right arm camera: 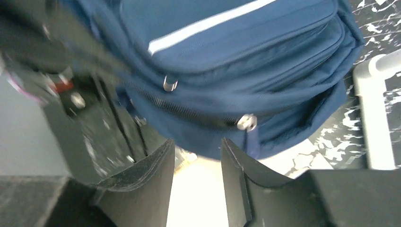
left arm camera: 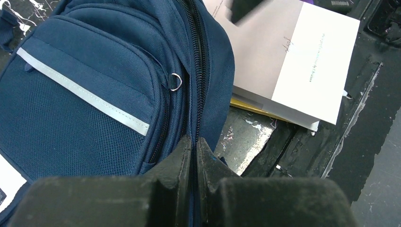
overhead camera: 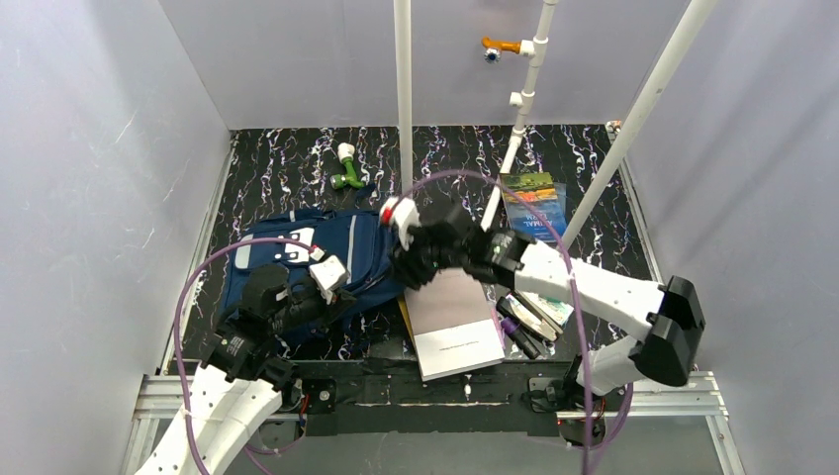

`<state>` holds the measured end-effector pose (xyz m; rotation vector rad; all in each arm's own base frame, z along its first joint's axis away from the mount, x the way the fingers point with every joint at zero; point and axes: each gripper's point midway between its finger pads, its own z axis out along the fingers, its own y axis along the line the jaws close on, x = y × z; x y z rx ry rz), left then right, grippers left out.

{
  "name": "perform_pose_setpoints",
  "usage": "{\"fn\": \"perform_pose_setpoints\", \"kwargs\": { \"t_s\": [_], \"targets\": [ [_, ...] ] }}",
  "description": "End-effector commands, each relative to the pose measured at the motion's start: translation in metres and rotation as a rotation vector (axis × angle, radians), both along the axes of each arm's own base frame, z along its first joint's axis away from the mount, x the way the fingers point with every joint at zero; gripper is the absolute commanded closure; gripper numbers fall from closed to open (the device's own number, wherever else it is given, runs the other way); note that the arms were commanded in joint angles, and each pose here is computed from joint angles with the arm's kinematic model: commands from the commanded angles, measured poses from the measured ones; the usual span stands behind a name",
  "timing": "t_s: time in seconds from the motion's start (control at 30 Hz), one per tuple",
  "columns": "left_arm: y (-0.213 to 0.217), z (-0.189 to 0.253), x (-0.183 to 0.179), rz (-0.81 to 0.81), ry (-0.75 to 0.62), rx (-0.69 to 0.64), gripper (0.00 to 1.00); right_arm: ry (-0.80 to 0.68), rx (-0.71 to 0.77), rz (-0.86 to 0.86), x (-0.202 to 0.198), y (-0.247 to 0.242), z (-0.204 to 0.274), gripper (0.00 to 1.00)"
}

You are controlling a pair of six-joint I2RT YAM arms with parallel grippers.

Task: Pack the student bag
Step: Unzip the student bag at the center of the board.

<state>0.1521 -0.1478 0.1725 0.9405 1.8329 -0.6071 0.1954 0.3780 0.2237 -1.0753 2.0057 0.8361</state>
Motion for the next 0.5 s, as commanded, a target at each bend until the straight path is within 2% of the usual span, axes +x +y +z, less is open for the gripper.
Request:
{"fn": "perform_pose_setpoints", "kwargs": {
  "t_s": [0.0, 0.07, 0.17, 0.3, 0.37, 0.47],
  "targets": [
    [-0.002, 0.017, 0.005, -0.005, -0.049, -0.019, 1.00, -0.409, -0.297, 0.107, 0.021, -0.052, -0.025, 0.51],
    [-0.003, 0.017, 0.004, -0.010, -0.046, -0.022, 1.00, -0.471, -0.256, 0.225, 0.011, -0.046, -0.022, 0.50],
    [-0.004, 0.017, 0.003, -0.024, -0.043, -0.024, 1.00, -0.521, -0.236, 0.251, 0.014, -0.041, -0.018, 0.45],
    [-0.005, 0.017, 0.002, -0.030, -0.047, -0.023, 1.00, -0.441, -0.230, 0.355, 0.013, -0.035, -0.030, 0.43],
    [-0.004, 0.017, 0.002, -0.030, -0.048, -0.024, 1.00, -0.402, -0.177, 0.405, 0.010, -0.029, -0.025, 0.43],
    [-0.004, 0.017, 0.001, -0.032, -0.049, -0.026, 1.00, -0.357, -0.072, 0.451, 0.003, -0.018, -0.015, 0.37]
  ]
}}
